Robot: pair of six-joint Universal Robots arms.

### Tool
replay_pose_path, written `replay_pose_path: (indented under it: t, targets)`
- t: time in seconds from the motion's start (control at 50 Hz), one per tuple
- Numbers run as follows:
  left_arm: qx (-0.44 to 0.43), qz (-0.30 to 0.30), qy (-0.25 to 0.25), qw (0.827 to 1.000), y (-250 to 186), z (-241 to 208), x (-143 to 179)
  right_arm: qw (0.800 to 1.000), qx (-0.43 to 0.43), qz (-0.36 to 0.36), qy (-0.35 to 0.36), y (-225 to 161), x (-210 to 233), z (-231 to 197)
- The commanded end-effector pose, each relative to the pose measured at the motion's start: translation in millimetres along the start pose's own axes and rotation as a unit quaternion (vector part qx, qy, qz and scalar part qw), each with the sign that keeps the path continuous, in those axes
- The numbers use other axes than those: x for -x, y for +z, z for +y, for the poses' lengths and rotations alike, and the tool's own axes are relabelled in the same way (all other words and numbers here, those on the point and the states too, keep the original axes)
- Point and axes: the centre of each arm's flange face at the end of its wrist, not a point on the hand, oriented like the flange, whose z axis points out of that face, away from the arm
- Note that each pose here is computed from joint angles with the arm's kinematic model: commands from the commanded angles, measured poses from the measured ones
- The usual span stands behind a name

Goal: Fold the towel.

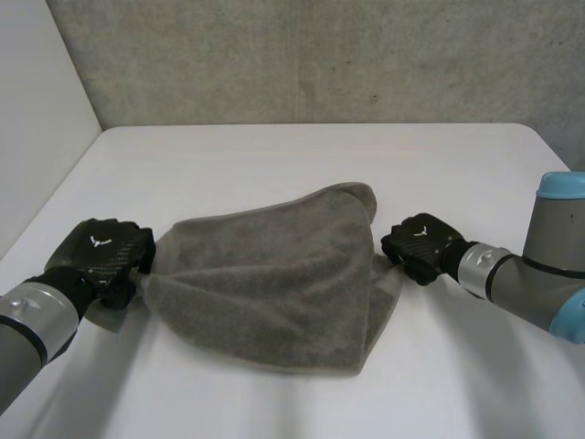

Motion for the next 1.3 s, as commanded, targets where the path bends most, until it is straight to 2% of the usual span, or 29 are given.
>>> replay_pose_path:
  t: [0.02,0.18,0.28,0.34,0.38,0.4,0.5,0.66,0.78,0.88,0.98,1.12,1.22,1.26,1.28,1.3]
  targets:
    - [0.000,0.001,-0.001,1.000,0,0,0,1.000,-0.010,0.017,0.013,-7,-11,-13]
    - [-0.016,0.000,-0.012,1.000,0,-9,0,0.995,-0.034,0.074,0.049,-50,-52,-54]
    - [-0.044,-0.011,-0.029,0.999,0,-26,7,0.987,-0.047,0.146,0.047,-105,-94,-91]
    - [-0.051,-0.014,-0.034,0.998,0,-29,9,0.984,-0.046,0.163,0.047,-118,-103,-96]
    - [-0.059,-0.016,-0.042,0.997,-2,-35,11,0.979,-0.039,0.194,0.048,-143,-118,-105]
    - [-0.059,-0.016,-0.042,0.997,-2,-35,11,0.979,-0.039,0.194,0.048,-143,-118,-105]
    - [-0.062,-0.011,-0.060,0.996,-8,-48,12,0.970,-0.054,0.234,0.025,-195,-116,-142]
    - [-0.075,-0.003,-0.083,0.994,-21,-77,16,0.963,-0.072,0.260,-0.008,-225,-106,-171]
    - [-0.062,0.004,-0.086,0.994,-22,-83,16,0.968,-0.055,0.244,-0.001,-222,-100,-167]
    - [-0.037,0.011,-0.092,0.995,-10,-75,16,0.977,-0.018,0.214,0.006,-205,-98,-148]
    - [0.027,0.033,-0.104,0.994,25,-47,11,0.986,0.027,0.164,0.005,-169,-95,-123]
    - [0.049,0.042,-0.107,0.992,68,-37,12,0.985,0.070,0.159,-0.006,-131,-100,-108]
    - [0.014,0.033,-0.102,0.994,104,-54,24,0.983,0.065,0.172,-0.027,-100,-111,-114]
    - [-0.043,0.025,-0.091,0.995,121,-85,34,0.977,0.024,0.206,-0.046,-83,-129,-134]
    - [-0.043,0.025,-0.090,0.995,121,-85,34,0.977,0.024,0.207,-0.046,-83,-129,-134]
    - [-0.080,0.019,-0.083,0.993,126,-106,39,0.970,-0.014,0.237,-0.052,-79,-142,-151]
